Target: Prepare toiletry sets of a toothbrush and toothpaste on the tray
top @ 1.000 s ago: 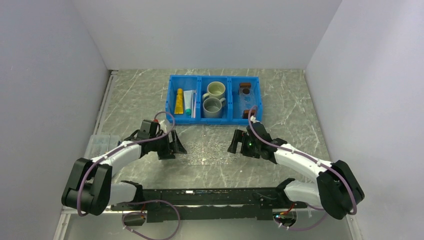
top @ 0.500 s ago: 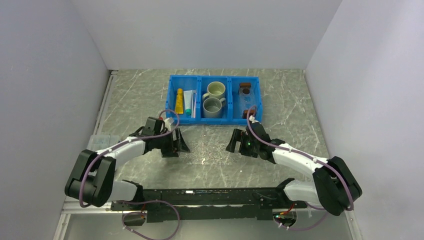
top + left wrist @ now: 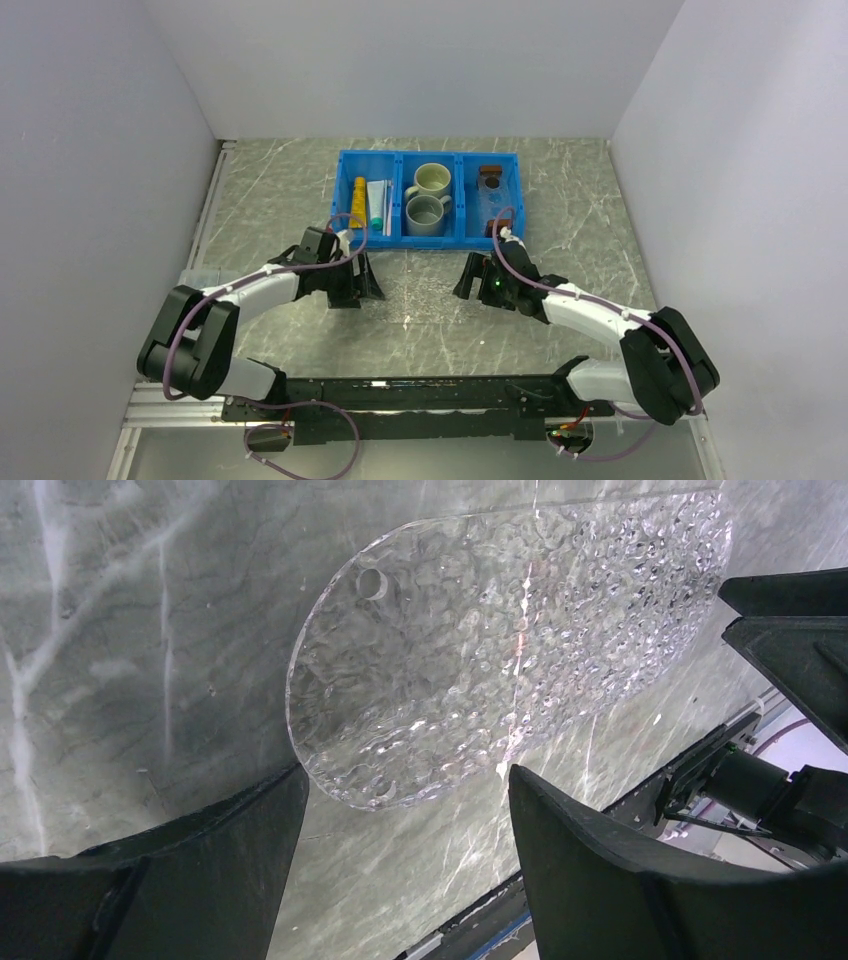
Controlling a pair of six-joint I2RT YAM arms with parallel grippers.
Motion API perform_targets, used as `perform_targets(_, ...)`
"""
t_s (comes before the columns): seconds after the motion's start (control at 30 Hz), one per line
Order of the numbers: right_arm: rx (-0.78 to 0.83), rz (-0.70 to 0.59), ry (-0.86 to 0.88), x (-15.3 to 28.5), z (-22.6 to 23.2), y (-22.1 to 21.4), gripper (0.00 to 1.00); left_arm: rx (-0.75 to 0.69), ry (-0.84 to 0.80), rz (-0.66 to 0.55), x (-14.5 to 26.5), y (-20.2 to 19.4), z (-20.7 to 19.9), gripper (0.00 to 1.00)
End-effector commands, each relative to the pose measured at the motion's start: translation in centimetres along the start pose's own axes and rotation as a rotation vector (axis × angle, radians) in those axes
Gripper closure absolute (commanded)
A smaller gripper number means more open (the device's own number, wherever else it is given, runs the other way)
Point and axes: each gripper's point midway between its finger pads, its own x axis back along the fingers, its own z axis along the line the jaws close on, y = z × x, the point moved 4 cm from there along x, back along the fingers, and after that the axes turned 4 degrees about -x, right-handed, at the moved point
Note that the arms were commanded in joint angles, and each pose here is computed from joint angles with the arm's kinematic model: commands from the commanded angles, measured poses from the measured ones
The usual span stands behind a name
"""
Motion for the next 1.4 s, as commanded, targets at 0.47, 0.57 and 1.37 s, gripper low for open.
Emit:
perform_targets(0.47,0.039,-0.037,-0.077,1.1,0.2,1.6,0.01,-0.056,0.024,-0.024,0.4,0.3,-0.7,0.19)
perform_targets(0.57,0.059,-0.079,-0.121,2.1,0.3,2.8,0.0,-0.079,0.048,-0.051,1.4,1.0,-1.1,0.19)
perform_targets(1.37,0.286,-0.344,-0.241,11.0,6.8,14.3,0.02,-0.409,0.15,-0.52,20.1,5.1,-8.1,0.11)
